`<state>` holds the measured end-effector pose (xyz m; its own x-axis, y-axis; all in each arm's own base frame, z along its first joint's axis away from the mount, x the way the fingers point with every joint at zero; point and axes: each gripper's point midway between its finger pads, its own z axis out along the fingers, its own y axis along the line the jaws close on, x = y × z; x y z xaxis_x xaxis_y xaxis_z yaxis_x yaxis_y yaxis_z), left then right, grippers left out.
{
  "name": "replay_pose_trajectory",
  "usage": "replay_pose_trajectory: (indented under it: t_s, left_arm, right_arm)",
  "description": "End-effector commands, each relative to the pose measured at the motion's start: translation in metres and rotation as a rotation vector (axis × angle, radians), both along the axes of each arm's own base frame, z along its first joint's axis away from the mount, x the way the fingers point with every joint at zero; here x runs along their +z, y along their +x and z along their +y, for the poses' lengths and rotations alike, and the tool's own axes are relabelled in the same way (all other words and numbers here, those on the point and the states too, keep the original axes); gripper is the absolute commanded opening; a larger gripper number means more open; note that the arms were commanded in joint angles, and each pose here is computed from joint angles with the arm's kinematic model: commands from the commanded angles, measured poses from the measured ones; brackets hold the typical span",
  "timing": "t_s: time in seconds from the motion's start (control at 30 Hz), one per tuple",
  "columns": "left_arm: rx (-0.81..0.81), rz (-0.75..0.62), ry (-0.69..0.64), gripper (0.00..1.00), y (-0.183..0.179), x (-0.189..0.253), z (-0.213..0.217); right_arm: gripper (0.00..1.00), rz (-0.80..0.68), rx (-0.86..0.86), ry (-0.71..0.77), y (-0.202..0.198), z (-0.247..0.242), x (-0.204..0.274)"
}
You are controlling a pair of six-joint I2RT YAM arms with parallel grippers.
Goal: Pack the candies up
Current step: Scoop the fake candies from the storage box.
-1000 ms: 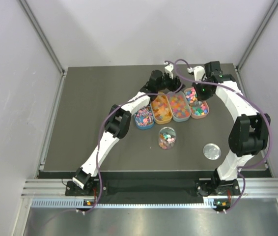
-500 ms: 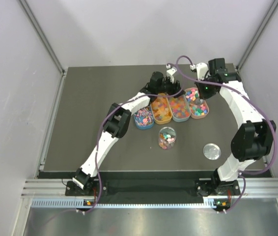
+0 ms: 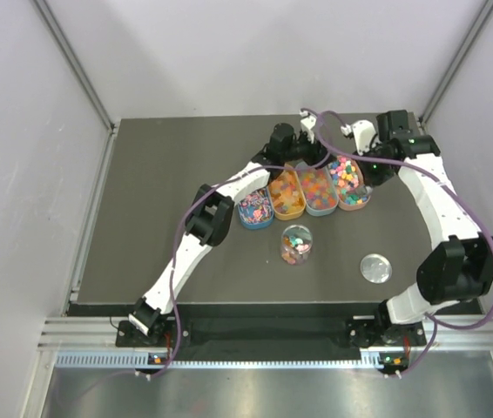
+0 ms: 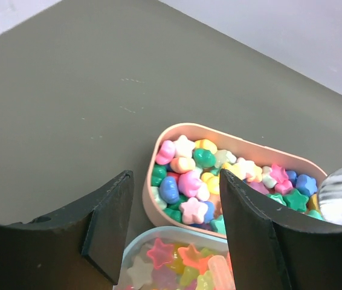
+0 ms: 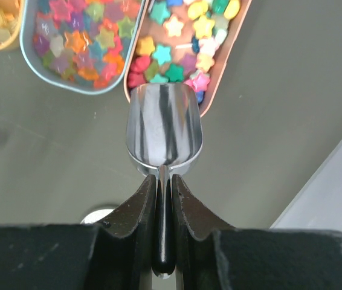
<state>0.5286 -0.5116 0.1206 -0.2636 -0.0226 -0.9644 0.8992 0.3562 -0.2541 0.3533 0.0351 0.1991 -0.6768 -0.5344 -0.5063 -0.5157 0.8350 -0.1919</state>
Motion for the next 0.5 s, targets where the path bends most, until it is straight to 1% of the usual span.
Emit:
replay_pose_trajectory:
  t_s: [0.0,0.23,0.47]
  left_arm:
    - [-0.020,-0.056,-0.047,0.64,-0.005,0.016,-0.013]
    - [-0.035,-0.048,-0.053,0.64,-0.013,0.005,-0.023]
    - [-0.037,-0.041,-0.045,0.65,-0.011,-0.008,-0.023]
  right_arm:
    - [0.00,0.064,0.003,-0.039,-0.004,-0.008,-0.013]
    - [0.00,0.127,-0.005,-0.069,-0.002,-0.012,-0.031]
    - [0.00,0.166,-0.006,-0.060,-0.002,-0.009,-0.046]
